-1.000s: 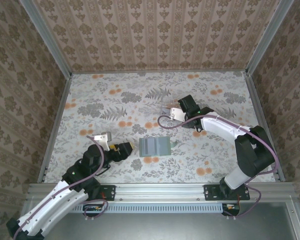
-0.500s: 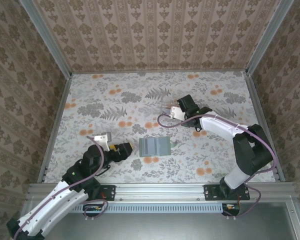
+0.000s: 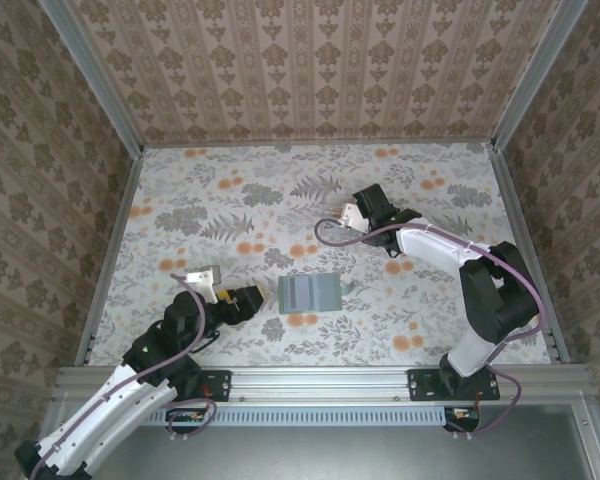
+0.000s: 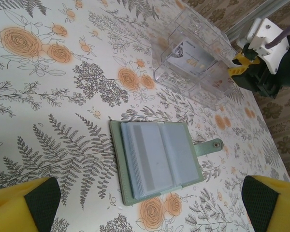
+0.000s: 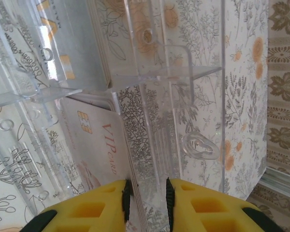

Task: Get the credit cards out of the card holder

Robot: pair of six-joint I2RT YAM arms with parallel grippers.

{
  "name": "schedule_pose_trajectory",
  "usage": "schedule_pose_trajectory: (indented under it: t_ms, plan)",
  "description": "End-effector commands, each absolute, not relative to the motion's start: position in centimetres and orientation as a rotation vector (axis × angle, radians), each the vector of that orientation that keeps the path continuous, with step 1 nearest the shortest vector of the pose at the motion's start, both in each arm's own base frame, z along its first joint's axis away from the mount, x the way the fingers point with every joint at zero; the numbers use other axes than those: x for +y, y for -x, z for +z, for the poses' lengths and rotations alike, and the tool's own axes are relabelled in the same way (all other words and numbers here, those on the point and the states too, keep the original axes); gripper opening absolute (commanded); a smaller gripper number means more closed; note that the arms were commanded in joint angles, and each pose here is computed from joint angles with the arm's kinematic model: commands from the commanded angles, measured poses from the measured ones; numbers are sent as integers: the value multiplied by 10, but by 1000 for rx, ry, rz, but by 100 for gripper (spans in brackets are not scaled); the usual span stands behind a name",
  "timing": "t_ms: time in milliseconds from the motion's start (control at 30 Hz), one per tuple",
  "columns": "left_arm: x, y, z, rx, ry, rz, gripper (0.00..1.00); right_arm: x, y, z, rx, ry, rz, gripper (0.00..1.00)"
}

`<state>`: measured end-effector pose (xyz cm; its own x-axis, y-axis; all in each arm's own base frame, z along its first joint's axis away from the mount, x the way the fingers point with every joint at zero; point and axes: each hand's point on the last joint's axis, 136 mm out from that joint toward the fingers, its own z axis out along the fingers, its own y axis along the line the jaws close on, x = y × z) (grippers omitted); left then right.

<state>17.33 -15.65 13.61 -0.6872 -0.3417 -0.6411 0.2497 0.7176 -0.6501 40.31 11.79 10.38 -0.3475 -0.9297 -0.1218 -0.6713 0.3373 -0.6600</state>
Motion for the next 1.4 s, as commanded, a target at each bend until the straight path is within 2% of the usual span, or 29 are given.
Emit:
schedule_pose_trajectory:
  t_ms: [0,300,533,867,1100,1233,1367]
  plan:
    - [-156,-171,130,2144,60,-947,100,116,-410,112,2130,1337,-722,30]
    - [-156,-171,130,2143,60,-951,100,116,-400,124,2119,1311,-676,33]
    - [-156,-172,129,2142,64,-953,100,114,-384,151,2146,1110,-588,32]
    - [-166,-182,122,2212,94,-934,100,145,-339,195,2178,537,-6,29]
    - [-192,-196,115,2312,82,-942,97,174,-299,177,2249,404,241,29]
    - [-208,-203,109,2368,71,-949,89,195,-279,154,2316,382,334,29]
    - [-221,-209,107,2398,64,-938,83,216,-263,126,2378,330,468,24]
